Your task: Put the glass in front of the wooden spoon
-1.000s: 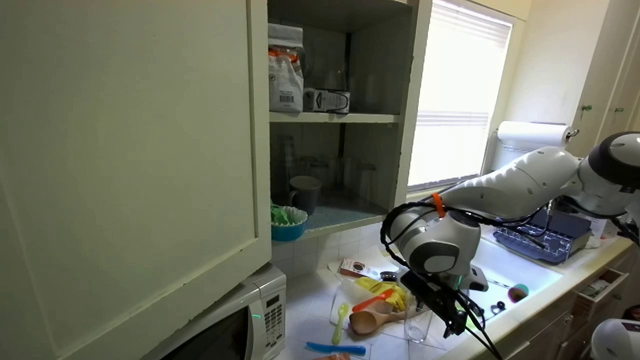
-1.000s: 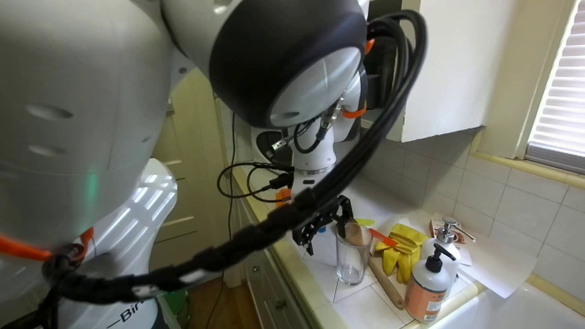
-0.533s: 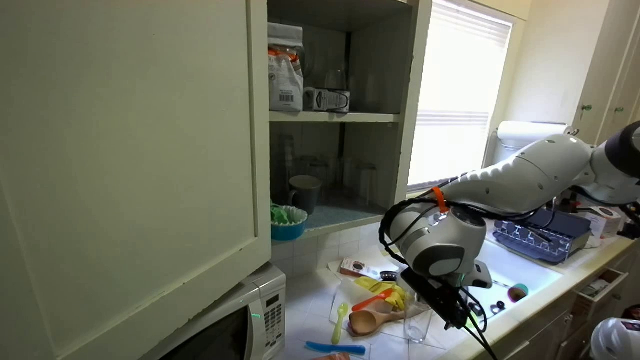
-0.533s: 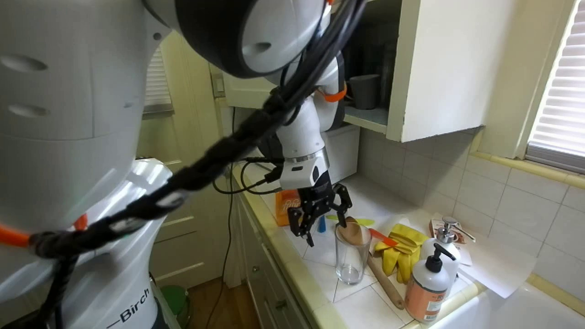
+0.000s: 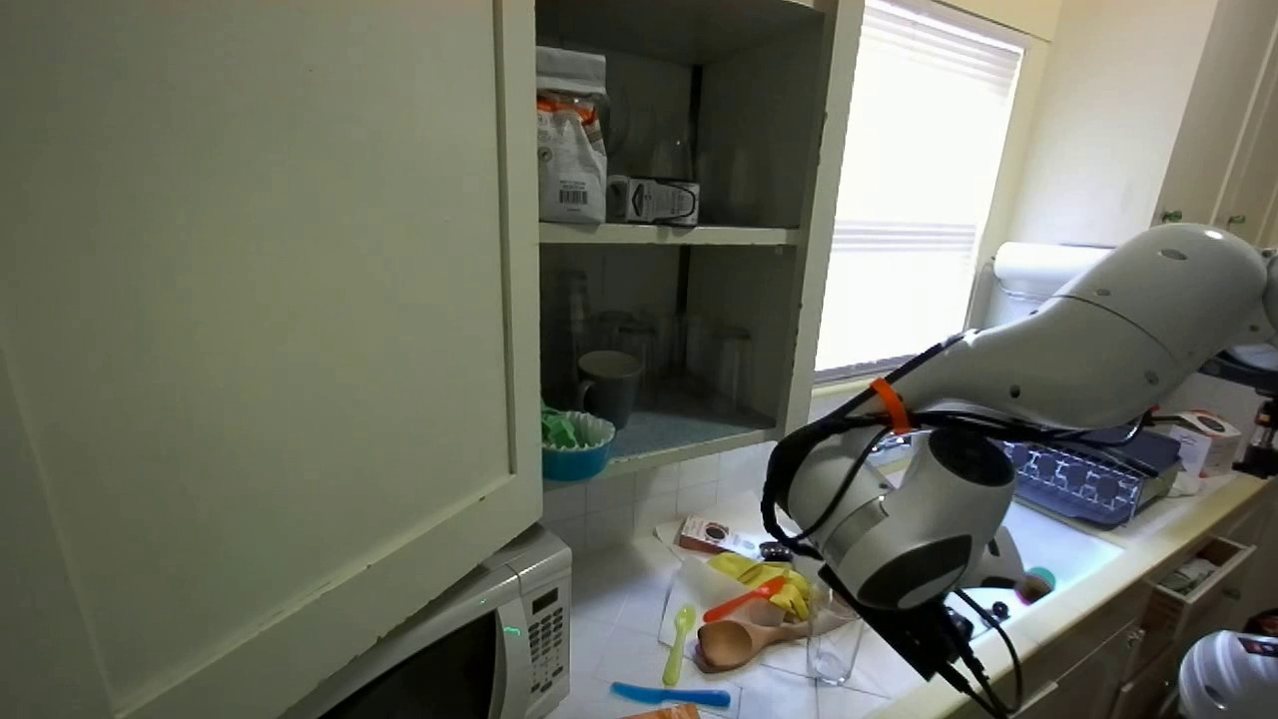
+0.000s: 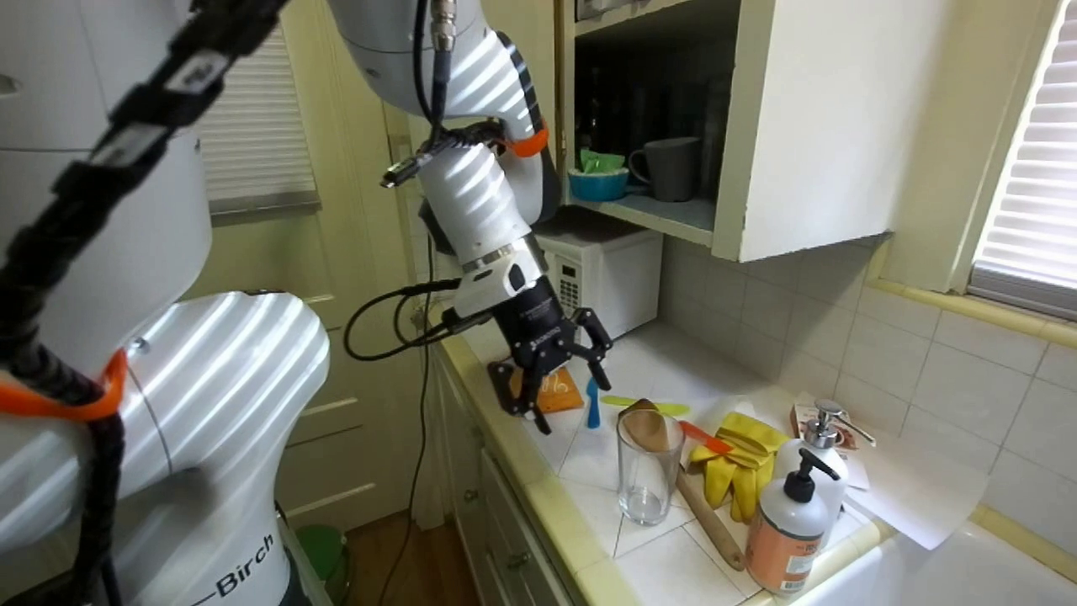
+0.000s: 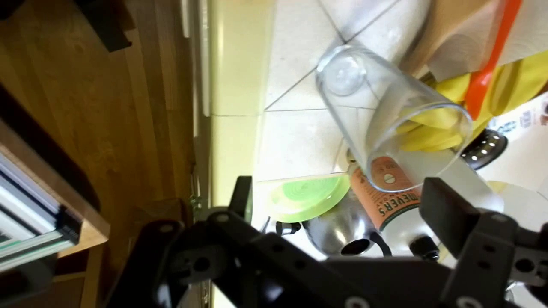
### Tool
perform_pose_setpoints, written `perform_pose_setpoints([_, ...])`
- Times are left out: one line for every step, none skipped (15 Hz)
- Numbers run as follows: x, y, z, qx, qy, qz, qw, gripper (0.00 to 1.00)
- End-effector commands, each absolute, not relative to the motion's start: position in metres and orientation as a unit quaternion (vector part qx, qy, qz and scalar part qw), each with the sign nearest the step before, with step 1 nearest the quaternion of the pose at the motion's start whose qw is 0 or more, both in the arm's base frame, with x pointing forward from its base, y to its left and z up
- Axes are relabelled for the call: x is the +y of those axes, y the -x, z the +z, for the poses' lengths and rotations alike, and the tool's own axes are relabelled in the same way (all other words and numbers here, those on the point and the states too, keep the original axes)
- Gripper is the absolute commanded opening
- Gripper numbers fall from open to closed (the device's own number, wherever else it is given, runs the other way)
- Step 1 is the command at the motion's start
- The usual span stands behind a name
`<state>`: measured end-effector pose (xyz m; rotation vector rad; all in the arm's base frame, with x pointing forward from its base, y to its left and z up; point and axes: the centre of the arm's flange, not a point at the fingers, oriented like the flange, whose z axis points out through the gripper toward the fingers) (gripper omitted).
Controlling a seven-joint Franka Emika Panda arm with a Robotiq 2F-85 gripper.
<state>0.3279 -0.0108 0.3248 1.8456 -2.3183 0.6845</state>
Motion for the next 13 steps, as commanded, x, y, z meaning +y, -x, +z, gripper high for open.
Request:
perform_pose_setpoints([0.021, -0.264, 0.338, -0.721, -0.659, 0.179, 0.112, 1.0])
perform_pose_setpoints([0.028, -0.249, 0.339, -0.707, -0.679, 0.16, 0.113, 1.0])
perform_pose_setpoints([0.034, -0.235, 0.341, -0.692, -0.698, 0.145, 0.115, 1.0])
perform_pose_setpoints([0.036, -0.22, 0.343, -0.675, -0.717, 0.133, 0.115, 1.0])
perform_pose_setpoints([0.038, -0.207, 0.346, -0.657, -0.734, 0.125, 0.121, 1.0])
perform_pose_setpoints([0.038, -0.195, 0.349, -0.639, -0.75, 0.117, 0.124, 1.0])
perform_pose_setpoints([0.034, -0.185, 0.35, -0.619, -0.767, 0.114, 0.125, 1.0])
perform_pose_setpoints([0.031, -0.179, 0.352, -0.599, -0.783, 0.11, 0.127, 1.0])
perform_pose_setpoints([0.053, -0.214, 0.336, -0.625, -0.756, 0.145, 0.129, 1.0])
perform_pose_setpoints([0.054, -0.213, 0.341, -0.613, -0.767, 0.14, 0.131, 1.0])
perform_pose_setpoints([0.054, -0.213, 0.344, -0.606, -0.773, 0.134, 0.127, 1.0])
perform_pose_setpoints([0.054, -0.214, 0.345, -0.604, -0.777, 0.129, 0.122, 1.0])
perform_pose_setpoints([0.053, -0.214, 0.346, -0.602, -0.779, 0.126, 0.12, 1.0])
